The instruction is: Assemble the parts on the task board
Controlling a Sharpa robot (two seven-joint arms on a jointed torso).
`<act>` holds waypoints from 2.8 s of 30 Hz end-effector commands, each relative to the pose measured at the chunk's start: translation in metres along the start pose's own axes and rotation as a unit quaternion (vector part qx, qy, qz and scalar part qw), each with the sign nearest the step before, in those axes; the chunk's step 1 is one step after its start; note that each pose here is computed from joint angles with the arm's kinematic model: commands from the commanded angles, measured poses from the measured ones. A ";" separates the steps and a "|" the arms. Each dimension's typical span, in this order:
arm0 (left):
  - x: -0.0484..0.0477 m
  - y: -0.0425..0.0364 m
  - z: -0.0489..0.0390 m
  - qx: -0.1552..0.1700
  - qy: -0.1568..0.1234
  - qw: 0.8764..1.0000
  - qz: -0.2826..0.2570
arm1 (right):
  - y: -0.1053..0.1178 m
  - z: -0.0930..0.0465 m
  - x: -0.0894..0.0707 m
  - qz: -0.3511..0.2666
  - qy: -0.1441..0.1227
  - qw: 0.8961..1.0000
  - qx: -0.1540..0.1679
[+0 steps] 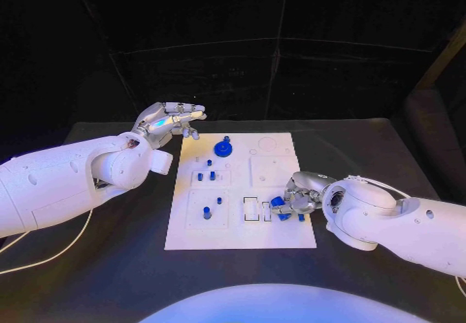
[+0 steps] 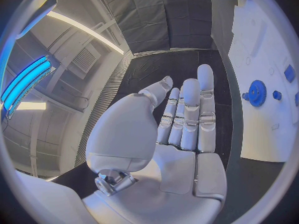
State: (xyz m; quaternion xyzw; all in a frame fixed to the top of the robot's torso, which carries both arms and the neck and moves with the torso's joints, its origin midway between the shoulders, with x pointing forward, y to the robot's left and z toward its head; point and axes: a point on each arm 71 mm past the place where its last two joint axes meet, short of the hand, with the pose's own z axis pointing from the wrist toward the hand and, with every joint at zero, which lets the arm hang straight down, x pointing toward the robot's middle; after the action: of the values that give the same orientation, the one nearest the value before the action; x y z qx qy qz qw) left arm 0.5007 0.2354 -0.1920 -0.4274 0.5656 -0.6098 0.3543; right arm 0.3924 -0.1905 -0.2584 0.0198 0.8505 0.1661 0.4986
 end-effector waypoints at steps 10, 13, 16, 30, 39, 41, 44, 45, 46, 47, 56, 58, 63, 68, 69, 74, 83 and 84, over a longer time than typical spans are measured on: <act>0.0002 -0.0011 -0.0004 0.002 0.006 1.000 -0.003 | 0.006 -0.017 -0.005 0.098 -0.057 0.993 -0.017; 0.0006 -0.0011 -0.0003 0.002 0.006 1.000 -0.004 | 0.011 -0.019 -0.005 0.114 -0.057 0.992 -0.026; 0.0009 -0.0010 -0.0002 0.002 0.007 1.000 -0.004 | 0.018 -0.018 -0.003 0.121 -0.052 0.991 -0.034; 0.0030 -0.0009 0.0001 0.002 0.010 1.000 -0.005 | 0.043 -0.004 0.011 0.092 0.009 0.995 -0.032; 0.0037 -0.0008 0.0004 0.001 0.011 1.000 -0.005 | 0.045 0.003 0.011 0.086 -0.007 0.996 -0.018; 0.0037 -0.0008 0.0003 0.001 0.011 1.000 -0.005 | 0.045 0.004 0.010 0.086 -0.013 0.996 -0.017; 0.0036 -0.0008 0.0003 0.001 0.011 1.000 -0.005 | 0.044 0.005 0.008 0.087 -0.022 0.996 -0.017; 0.0036 -0.0008 0.0003 0.001 0.011 1.000 -0.005 | 0.044 0.005 0.008 0.088 -0.025 0.996 -0.017; 0.0036 -0.0007 0.0003 0.001 0.011 1.000 -0.005 | 0.044 0.005 0.008 0.089 -0.028 0.995 -0.018; 0.0036 -0.0007 0.0003 0.001 0.011 1.000 -0.005 | 0.044 0.006 0.007 0.090 -0.029 0.995 -0.018; 0.0033 -0.0007 0.0003 0.000 0.011 1.000 -0.005 | 0.046 0.004 0.006 0.091 -0.035 0.995 -0.026; 0.0032 -0.0007 0.0003 0.000 0.011 1.000 -0.005 | 0.047 0.003 0.007 0.089 -0.033 0.995 -0.032; 0.0029 -0.0007 0.0001 0.000 0.011 1.000 -0.005 | 0.049 0.000 0.007 0.082 -0.026 0.995 -0.047; 0.0027 -0.0008 0.0001 0.000 0.010 1.000 -0.005 | 0.051 -0.001 0.008 0.071 -0.018 0.996 -0.056; 0.0027 -0.0008 0.0001 0.000 0.010 1.000 -0.005 | 0.051 -0.001 0.008 0.068 -0.018 0.996 -0.057; 0.0034 -0.0006 0.0005 0.000 0.012 1.000 -0.006 | 0.053 0.003 0.008 0.058 -0.023 0.996 -0.056; 0.0027 -0.0005 0.0004 -0.001 0.011 1.000 -0.005 | 0.050 0.005 0.007 0.048 -0.032 0.997 -0.048; 0.0026 -0.0005 0.0003 -0.001 0.011 1.000 -0.005 | 0.049 0.004 0.007 0.047 -0.032 0.997 -0.049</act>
State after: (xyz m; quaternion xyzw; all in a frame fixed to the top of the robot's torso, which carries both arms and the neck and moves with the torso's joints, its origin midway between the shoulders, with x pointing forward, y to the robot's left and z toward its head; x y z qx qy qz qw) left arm 0.5002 0.2338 -0.1922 -0.4263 0.5680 -0.6113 0.3492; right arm 0.3861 -0.1415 -0.2527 0.0535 0.8249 0.2333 0.5121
